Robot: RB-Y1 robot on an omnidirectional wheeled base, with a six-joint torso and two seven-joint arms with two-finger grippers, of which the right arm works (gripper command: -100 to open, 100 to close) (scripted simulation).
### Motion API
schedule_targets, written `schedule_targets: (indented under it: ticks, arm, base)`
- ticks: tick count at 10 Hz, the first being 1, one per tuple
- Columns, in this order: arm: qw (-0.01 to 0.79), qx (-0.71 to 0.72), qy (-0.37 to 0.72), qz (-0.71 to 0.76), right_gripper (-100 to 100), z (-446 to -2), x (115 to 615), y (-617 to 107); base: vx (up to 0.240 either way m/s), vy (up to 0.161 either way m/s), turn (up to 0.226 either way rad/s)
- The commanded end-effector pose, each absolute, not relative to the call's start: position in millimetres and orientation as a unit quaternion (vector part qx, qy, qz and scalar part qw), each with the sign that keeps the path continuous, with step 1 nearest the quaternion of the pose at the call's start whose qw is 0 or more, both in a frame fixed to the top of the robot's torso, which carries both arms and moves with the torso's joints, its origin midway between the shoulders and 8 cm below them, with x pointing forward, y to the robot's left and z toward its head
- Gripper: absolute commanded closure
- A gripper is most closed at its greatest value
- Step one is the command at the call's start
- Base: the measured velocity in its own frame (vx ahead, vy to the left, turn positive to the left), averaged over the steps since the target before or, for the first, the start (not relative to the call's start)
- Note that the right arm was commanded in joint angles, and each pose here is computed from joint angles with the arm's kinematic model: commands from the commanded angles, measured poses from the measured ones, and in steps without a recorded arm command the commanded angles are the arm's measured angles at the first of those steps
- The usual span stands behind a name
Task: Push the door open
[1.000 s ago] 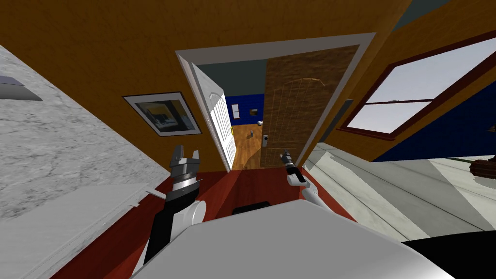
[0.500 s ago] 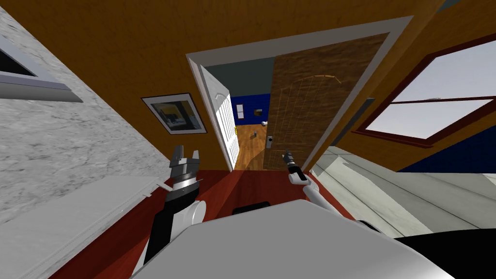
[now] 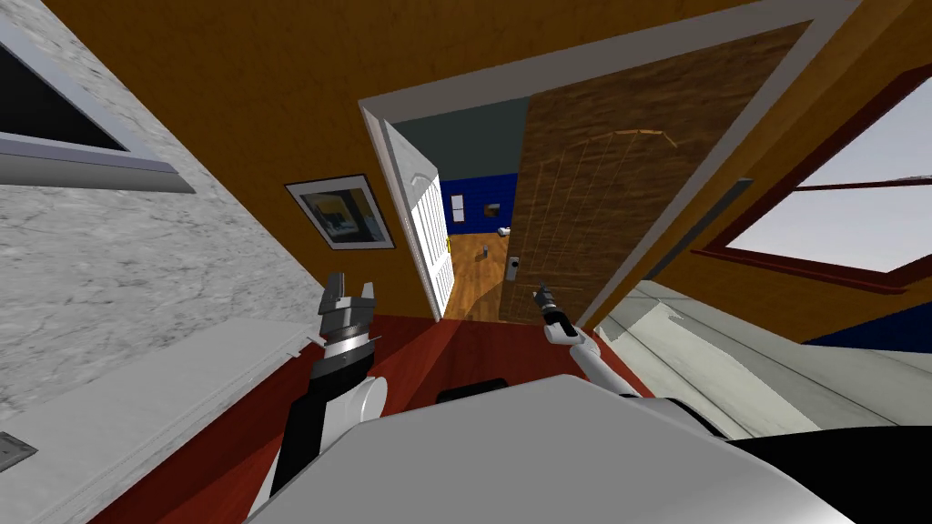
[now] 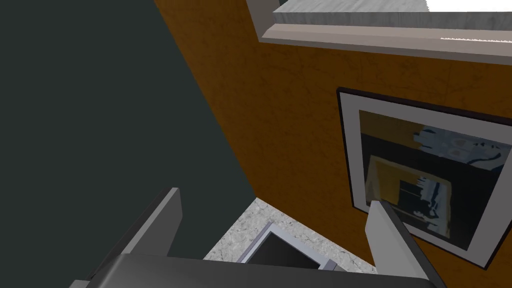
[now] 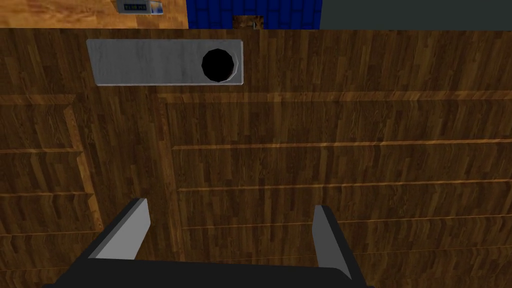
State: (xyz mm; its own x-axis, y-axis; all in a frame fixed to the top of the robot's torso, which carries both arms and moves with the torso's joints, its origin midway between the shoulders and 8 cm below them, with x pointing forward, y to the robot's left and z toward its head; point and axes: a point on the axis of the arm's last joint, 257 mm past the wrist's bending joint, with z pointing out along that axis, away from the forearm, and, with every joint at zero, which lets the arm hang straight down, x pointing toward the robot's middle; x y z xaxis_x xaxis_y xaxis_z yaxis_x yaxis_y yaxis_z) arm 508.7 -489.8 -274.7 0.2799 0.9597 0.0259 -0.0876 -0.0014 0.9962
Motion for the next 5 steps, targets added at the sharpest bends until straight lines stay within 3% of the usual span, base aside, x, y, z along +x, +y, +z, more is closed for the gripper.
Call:
schedule_targets:
  ticks: [1, 3, 5]
  arm:
    - [0.584, 0.556, 0.399, 0.437, -100, -279.9, 508.1, -502.8]
    - [0.586, 0.568, 0.398, 0.42, -100, -286.6, 508.9, -523.2]
    - [0.586, 0.576, 0.397, 0.41, -100, -291.1, 508.2, -535.0]
  base:
    - [0.059, -0.026, 0.176]
    - [0.085, -0.037, 0.256]
    - [0.06, -0.036, 0.135]
